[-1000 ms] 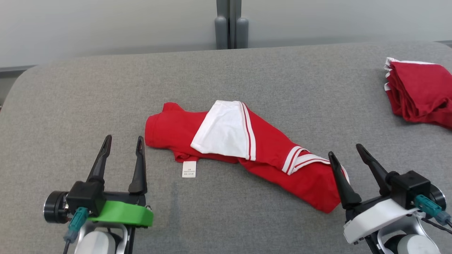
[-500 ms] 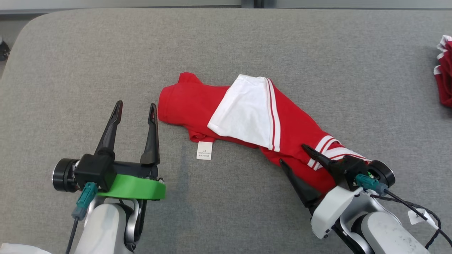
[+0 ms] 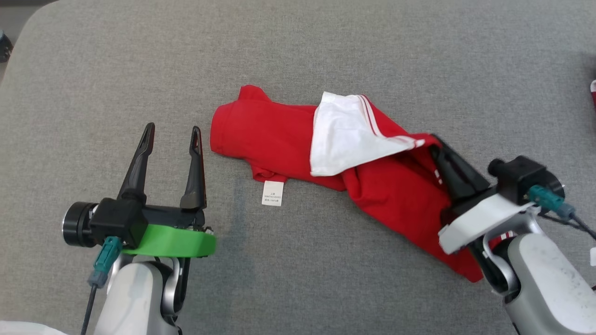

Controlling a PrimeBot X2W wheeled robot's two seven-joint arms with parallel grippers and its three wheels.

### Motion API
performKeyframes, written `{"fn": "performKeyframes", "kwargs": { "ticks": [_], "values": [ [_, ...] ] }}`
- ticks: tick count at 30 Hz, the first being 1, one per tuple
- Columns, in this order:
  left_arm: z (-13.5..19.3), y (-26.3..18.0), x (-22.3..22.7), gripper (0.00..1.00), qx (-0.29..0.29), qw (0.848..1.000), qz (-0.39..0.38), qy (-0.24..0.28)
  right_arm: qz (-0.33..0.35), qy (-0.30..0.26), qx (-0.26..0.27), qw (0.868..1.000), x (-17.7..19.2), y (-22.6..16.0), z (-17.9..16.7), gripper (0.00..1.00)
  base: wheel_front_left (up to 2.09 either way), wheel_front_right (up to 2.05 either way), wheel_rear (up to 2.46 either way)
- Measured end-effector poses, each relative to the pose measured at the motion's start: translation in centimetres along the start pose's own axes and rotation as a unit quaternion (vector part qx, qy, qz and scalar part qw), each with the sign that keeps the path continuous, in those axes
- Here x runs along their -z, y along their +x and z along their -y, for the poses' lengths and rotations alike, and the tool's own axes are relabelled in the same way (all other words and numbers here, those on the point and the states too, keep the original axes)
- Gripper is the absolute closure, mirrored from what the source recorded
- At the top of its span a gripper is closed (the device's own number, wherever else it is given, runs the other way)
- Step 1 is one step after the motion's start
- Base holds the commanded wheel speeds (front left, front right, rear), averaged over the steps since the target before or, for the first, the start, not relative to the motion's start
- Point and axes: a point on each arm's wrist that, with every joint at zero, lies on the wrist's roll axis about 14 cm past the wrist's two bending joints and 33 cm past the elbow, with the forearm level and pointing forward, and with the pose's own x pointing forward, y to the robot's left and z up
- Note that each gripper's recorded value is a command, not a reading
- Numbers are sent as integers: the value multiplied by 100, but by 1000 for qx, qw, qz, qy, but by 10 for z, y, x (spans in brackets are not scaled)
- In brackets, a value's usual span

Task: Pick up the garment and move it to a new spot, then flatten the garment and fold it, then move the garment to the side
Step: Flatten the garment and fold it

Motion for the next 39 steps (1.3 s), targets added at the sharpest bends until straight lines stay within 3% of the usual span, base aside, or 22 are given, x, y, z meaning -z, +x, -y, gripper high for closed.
{"fn": "performKeyframes", "kwargs": {
  "ticks": [5,13,15,16,28,39],
  "values": [
    [3,8,7,0,5,1000,-4,0,27,35,68,997,-5,11,43,100,0,0,0],
    [3,16,22,0,8,1000,-19,-1,-6,120,172,978,47,5,98,100,0,0,0],
    [4,17,24,0,9,1000,-20,-1,-15,129,183,975,55,3,103,25,0,0,0],
    [4,17,24,0,9,1000,-21,-1,-14,130,187,974,57,1,106,0,0,0,0],
    [9,12,20,0,11,1000,-19,-5,2,58,163,985,42,-42,89,0,0,0,0],
    [16,-7,18,0,20,999,-29,-8,80,-6,151,985,-24,-81,65,0,0,0,0]
  ]
}}
